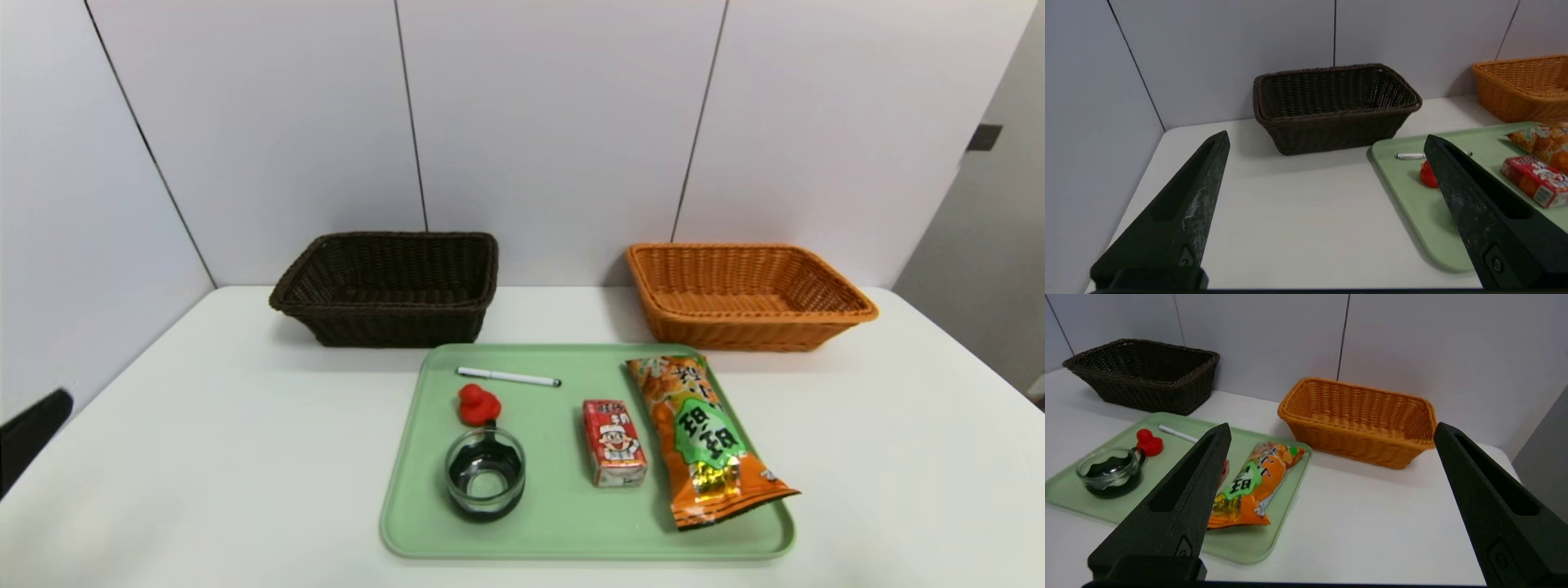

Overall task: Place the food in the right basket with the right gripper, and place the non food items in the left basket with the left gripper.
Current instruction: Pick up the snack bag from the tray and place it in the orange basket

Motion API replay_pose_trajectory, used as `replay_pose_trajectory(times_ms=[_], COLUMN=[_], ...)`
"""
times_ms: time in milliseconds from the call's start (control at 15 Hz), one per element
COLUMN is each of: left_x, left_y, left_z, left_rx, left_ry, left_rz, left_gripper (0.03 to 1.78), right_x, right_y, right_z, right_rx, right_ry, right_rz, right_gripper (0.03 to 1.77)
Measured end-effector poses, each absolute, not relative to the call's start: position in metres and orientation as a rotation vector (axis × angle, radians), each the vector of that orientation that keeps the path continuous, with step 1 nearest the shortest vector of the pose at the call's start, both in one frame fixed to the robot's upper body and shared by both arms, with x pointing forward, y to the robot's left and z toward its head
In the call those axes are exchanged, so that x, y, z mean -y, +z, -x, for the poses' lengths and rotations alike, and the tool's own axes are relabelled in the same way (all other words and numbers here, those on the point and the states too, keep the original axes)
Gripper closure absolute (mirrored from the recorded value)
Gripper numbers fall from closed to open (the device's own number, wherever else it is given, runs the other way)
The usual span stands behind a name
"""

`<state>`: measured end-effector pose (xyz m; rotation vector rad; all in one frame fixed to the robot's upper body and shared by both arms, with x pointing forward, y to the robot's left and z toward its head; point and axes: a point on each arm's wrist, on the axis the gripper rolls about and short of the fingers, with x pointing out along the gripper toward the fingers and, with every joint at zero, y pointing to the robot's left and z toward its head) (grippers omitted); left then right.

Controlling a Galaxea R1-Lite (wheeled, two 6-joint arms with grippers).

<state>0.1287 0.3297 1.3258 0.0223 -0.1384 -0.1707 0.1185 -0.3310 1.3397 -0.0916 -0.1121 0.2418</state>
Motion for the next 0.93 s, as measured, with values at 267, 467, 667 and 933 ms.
replay_pose_trajectory(times_ms=[267, 467, 667, 933], left_x=[-0.330, -0.329, -0.329, -0.328], left_y=[1.357, 1.365, 1.361, 1.346], left_z=[-0.196, -0.245, -0.287, -0.324], left_rx=[0.158, 0.145, 0.106, 0.069], left_ry=[-0.171, -0.173, -0.177, -0.177], left_rz=[-0.022, -0.019, -0.017, -0.020], left_gripper=[0.12, 0.12, 0.12, 0.12], right_x=[0.331, 0.330, 0.328, 0.318], right_y=[1.382, 1.396, 1.388, 1.383], right_z=[-0.176, -0.217, -0.252, -0.302], right_rx=[0.102, 0.085, 0.024, -0.005], right_ry=[0.251, 0.263, 0.280, 0.321], right_rz=[0.130, 0.132, 0.109, 0.080], right_gripper=[0.09, 0.09, 0.09, 0.09])
